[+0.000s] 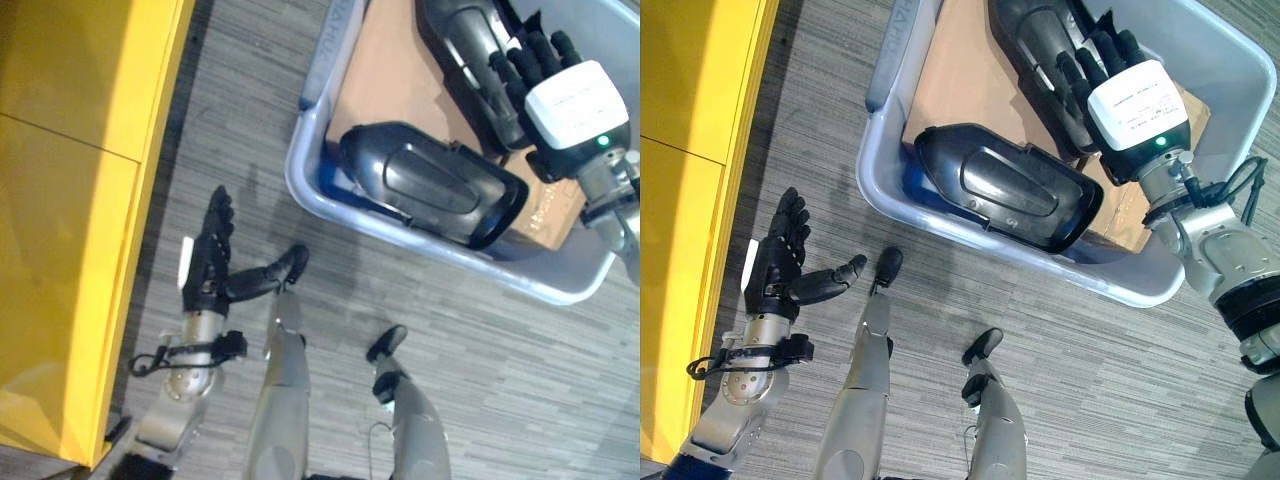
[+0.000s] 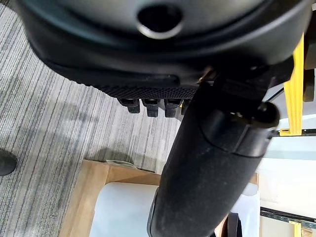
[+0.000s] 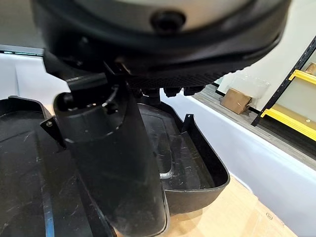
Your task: Move parts from the plastic box to the shelf.
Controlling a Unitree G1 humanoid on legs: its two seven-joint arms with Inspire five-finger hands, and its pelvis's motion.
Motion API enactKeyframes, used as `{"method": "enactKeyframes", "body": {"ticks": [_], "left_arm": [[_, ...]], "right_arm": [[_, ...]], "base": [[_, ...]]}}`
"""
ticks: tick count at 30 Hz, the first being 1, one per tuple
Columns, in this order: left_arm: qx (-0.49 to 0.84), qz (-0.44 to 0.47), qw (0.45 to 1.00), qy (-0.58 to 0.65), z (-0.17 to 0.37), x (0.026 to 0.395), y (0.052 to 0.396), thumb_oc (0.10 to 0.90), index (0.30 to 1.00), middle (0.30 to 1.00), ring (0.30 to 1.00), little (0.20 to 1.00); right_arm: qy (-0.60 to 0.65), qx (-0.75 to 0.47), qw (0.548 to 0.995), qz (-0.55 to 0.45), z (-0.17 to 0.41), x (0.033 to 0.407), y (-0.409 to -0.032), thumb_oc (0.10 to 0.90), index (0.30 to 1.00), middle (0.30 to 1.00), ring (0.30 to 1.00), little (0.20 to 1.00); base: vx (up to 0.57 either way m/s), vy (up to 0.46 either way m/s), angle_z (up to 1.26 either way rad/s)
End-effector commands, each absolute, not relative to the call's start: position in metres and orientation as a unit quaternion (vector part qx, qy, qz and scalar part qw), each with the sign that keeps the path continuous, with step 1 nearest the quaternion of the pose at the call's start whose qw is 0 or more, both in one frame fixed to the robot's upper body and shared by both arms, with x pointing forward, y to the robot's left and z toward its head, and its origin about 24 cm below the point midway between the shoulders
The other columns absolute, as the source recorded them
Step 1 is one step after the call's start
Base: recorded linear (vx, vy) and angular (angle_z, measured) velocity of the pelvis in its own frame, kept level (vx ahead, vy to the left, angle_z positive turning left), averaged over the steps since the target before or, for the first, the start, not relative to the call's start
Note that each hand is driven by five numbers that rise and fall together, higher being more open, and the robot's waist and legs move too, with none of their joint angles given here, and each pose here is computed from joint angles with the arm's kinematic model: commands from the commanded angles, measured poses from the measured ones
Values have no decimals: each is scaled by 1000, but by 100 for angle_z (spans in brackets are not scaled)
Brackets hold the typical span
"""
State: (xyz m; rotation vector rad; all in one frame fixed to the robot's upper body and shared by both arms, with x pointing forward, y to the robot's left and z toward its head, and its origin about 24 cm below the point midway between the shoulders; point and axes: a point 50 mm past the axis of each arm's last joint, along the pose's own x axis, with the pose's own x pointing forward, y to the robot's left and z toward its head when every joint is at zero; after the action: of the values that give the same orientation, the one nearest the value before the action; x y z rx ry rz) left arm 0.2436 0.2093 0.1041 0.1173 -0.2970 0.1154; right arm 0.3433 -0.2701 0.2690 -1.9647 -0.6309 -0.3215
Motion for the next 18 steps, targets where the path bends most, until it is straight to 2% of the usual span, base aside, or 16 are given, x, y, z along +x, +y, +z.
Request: {"method": "enactKeyframes", "body": {"ticks": [1,10,18], "left_arm": [[51,32,963,-263,141,242,193,900,1000,1000,1000,1000],[43,37,963,-264,140,242,193,900,1000,1000,1000,1000],[43,38,962,-268,142,243,193,900,1000,1000,1000,1000]], "right_arm": [[-299,-810,460,-207,319,341,-270,900,1000,1000,1000,1000],[-248,-817,467,-227,315,350,-290,900,1000,1000,1000,1000],[-240,-818,465,-239,317,353,-293,900,1000,1000,1000,1000]], "base": [[71,-21,-2],[22,-3,3],[2,-2,0]]}}
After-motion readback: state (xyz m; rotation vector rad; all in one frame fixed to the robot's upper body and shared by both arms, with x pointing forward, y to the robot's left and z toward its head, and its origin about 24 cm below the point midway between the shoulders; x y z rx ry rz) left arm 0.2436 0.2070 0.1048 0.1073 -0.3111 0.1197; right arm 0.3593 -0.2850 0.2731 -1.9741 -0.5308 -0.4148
